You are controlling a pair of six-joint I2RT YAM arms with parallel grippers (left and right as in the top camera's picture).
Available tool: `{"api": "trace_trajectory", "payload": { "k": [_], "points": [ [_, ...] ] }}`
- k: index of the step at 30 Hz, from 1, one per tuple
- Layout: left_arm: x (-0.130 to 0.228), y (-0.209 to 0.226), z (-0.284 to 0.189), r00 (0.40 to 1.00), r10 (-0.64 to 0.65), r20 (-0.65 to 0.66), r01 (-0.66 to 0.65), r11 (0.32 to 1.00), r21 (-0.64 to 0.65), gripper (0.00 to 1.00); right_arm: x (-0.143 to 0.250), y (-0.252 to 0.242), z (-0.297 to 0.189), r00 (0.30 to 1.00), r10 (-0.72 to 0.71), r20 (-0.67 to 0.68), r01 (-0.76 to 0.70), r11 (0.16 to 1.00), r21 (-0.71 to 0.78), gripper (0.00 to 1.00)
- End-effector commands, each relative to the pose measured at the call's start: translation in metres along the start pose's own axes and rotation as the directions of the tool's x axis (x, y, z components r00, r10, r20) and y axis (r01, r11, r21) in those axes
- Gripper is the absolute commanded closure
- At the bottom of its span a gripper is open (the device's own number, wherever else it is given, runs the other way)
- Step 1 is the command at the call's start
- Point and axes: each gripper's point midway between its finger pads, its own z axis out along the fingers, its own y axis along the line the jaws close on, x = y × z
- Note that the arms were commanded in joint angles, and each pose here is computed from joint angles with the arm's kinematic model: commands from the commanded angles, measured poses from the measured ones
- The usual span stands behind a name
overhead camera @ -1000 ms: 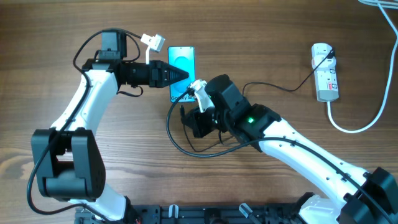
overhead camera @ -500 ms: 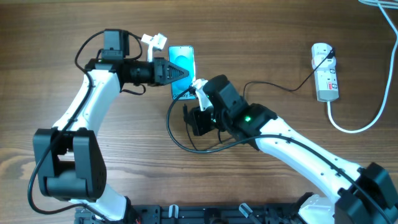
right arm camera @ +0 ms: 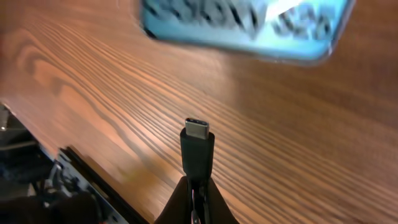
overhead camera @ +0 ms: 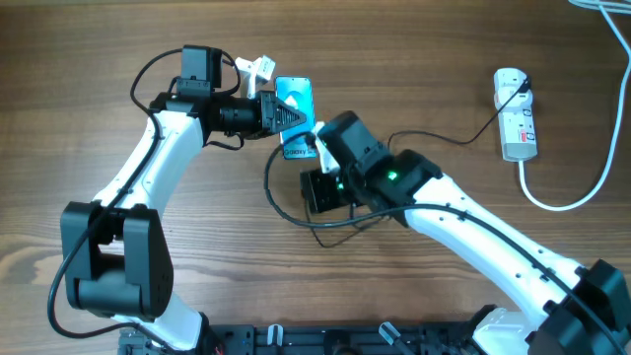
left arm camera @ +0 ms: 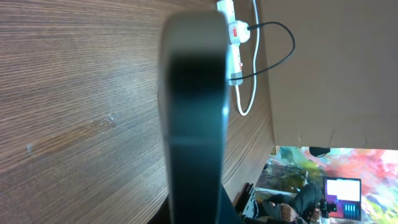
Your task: Plug charger to phone and switch on socket
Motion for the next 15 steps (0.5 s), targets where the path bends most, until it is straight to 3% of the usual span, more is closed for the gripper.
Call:
{"api": "trace_trajectory", "payload": {
  "k": [1, 15],
  "points": [
    [0.000, -0.008, -0.003, 1.000, 0.013, 0.005, -0.013, 1.000, 0.017, 0.96, -0.005, 0.002, -0.001, 1.000, 0.008, 0.007, -0.008, 1.000, 0.002, 0.96],
    [0.004, -0.021, -0.004, 1.000, 0.015, -0.016, -0.013, 0.996, 0.089, 0.96, -0.014, -0.003, 0.020, 1.000, 0.000, -0.007, -0.001, 0.999, -0.042, 0.96]
  ]
}}
